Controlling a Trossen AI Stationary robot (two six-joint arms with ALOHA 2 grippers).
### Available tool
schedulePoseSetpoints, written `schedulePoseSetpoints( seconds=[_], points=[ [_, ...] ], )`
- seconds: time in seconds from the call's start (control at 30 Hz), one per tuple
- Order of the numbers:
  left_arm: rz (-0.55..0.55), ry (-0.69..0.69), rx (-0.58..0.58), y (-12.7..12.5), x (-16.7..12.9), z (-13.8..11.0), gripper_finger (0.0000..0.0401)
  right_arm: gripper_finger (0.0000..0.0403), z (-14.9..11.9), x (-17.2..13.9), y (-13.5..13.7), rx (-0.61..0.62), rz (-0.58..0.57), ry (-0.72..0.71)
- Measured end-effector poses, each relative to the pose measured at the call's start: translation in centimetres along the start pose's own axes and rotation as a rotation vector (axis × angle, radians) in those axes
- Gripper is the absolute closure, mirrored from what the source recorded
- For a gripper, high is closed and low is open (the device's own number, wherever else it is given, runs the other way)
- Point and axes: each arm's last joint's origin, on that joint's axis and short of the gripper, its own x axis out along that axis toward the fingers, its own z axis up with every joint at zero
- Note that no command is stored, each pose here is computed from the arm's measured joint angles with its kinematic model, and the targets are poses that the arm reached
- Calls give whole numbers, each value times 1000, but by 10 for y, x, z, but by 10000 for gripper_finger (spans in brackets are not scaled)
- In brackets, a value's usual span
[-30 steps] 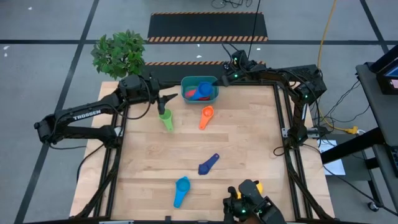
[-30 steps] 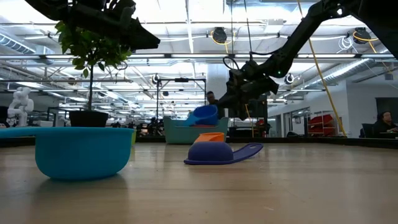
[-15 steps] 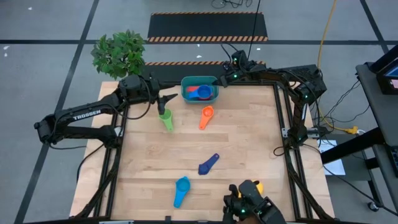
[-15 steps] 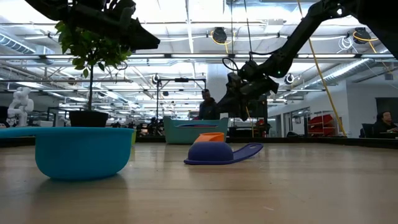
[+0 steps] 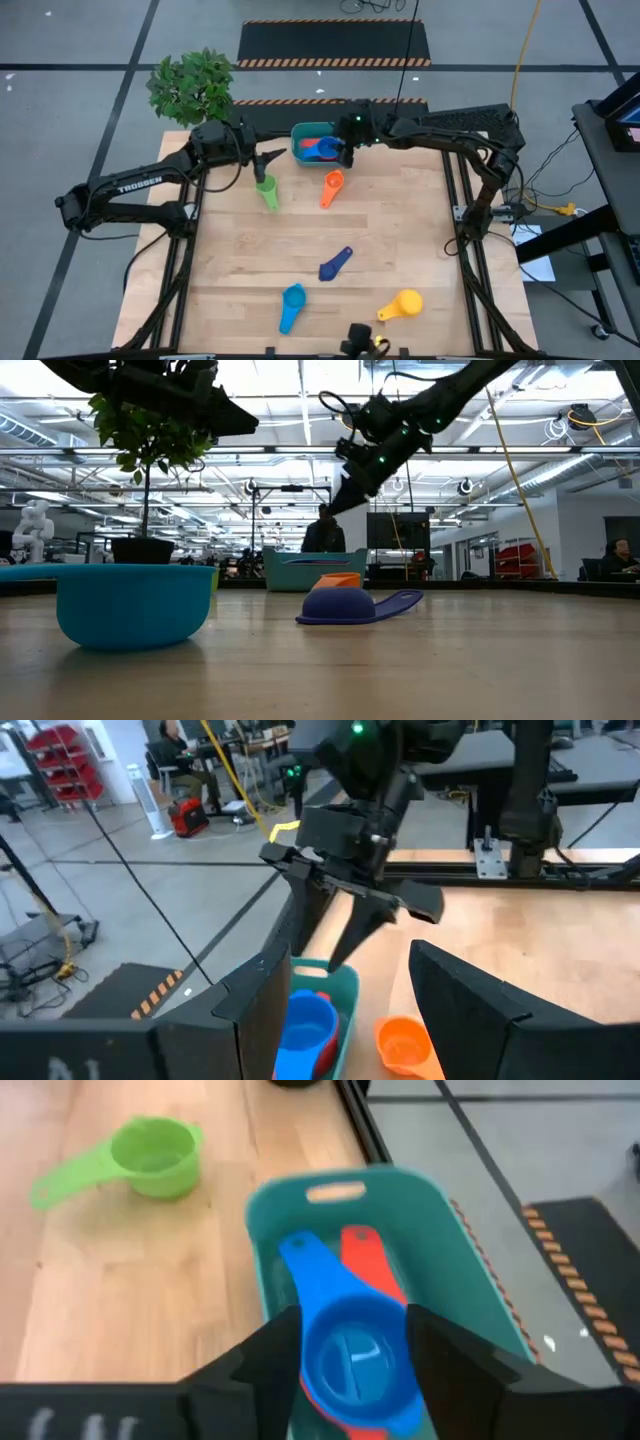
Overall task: Nest measuring cups in basket
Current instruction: Stack the blue measuring cup on top of the red measuring cup in the blue bin
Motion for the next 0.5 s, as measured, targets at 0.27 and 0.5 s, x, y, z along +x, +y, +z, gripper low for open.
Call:
schedulePoseSetpoints(
  seconds=[0.27, 0.5],
  points=[
    [111, 2, 28, 5, -1, 1, 194, 160, 28, 31, 3, -74, 14, 48],
    [132, 18, 22, 10, -2, -1, 194, 152, 31, 67, -7, -155, 71, 133]
  ],
)
